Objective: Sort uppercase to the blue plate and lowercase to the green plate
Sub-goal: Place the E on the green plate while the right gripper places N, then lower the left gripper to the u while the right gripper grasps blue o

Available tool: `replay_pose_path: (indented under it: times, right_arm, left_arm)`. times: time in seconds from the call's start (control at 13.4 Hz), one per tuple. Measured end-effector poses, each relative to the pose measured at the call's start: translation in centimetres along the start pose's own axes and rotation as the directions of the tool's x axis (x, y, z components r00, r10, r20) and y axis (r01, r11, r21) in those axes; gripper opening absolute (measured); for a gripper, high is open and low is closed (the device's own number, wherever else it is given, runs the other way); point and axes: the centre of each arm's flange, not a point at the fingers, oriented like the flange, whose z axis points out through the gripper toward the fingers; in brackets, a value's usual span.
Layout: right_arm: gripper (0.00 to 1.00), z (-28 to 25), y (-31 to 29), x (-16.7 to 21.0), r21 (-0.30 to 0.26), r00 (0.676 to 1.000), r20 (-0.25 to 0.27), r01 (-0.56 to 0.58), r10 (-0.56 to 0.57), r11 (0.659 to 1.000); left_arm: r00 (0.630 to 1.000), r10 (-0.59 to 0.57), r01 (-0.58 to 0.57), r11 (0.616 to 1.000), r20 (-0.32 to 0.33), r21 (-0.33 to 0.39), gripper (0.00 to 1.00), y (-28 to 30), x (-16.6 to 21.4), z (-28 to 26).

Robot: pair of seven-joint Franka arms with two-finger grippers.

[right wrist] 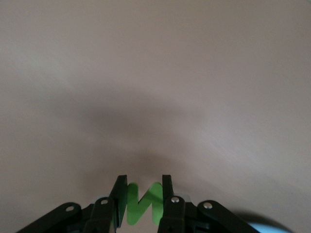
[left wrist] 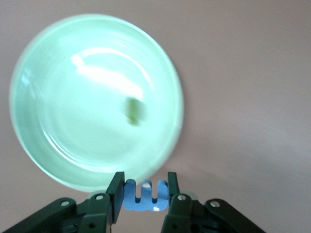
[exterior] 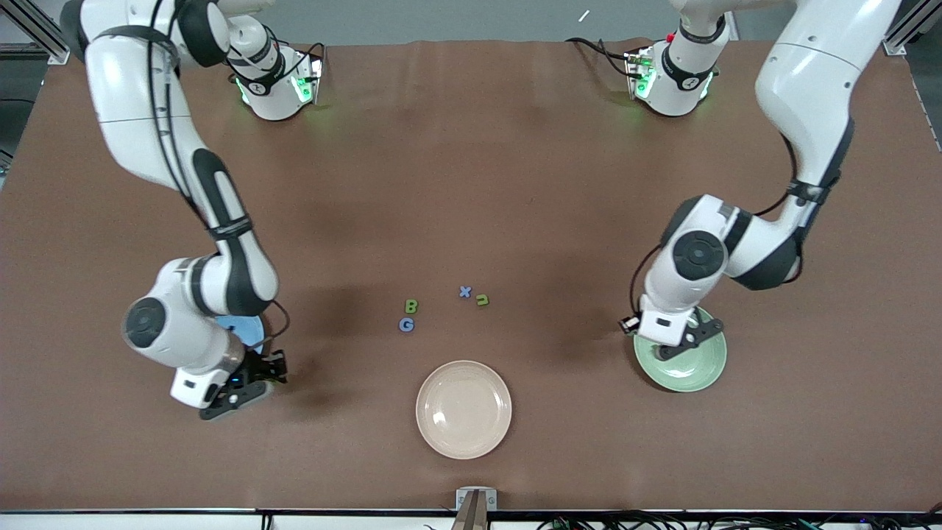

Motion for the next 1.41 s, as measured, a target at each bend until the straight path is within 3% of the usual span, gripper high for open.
replay_pose_path:
  times: [0.15,0.22,0.45,0.6,0.97,1.04,1.19,1.41]
  right_arm:
    - [0.33,0.2,3.9,-2.7,0.044,0.997,0.075,-0.001,-0.003,0.999]
    - [0.33,0.4,4.8,-3.7,0.068,0.994,0.111,-0.006,-0.001,0.998]
    - [0.33,0.8,5.4,-5.0,0.109,0.985,0.171,-0.021,0.002,0.994]
    - [0.37,0.9,5.3,-5.1,0.114,0.984,0.177,-0.022,0.001,0.993]
    - [0.88,-2.0,3.6,-3.1,0.104,0.991,0.133,-0.033,0.019,0.994]
    - [0.99,-3.1,1.8,-2.1,0.099,0.99,0.126,-0.071,0.058,0.993]
    - [1.0,-3.8,-3.2,0.0,0.089,0.979,0.134,-0.164,0.151,0.983]
    - [1.0,-2.7,-13.0,2.7,0.057,0.934,0.15,-0.336,0.324,0.94]
  left_arm:
    - [1.0,-0.001,0.001,1.0,0.019,0.011,0.4,-4.0,2.8,1.4]
    - [0.999,-0.012,0.012,1.0,0.032,0.015,0.46,-5.5,3.7,2.3]
    - [0.998,-0.02,0.018,0.999,0.06,0.026,0.79,-6.7,4.1,3.6]
    - [0.997,-0.015,0.013,0.999,0.079,0.032,0.99,-4.6,2.7,2.5]
    - [0.986,-0.15,0.153,0.988,0.078,-0.033,0.97,8.0,-6.1,-2.5]
    - [0.984,-0.156,0.16,0.986,0.083,-0.043,0.86,11.0,-8.7,-2.7]
    - [0.985,-0.143,0.152,0.985,0.101,-0.083,0.66,16.0,-13.3,-2.3]
    - [0.98,-0.147,0.167,0.973,0.131,-0.157,0.63,20.8,-18.2,0.0]
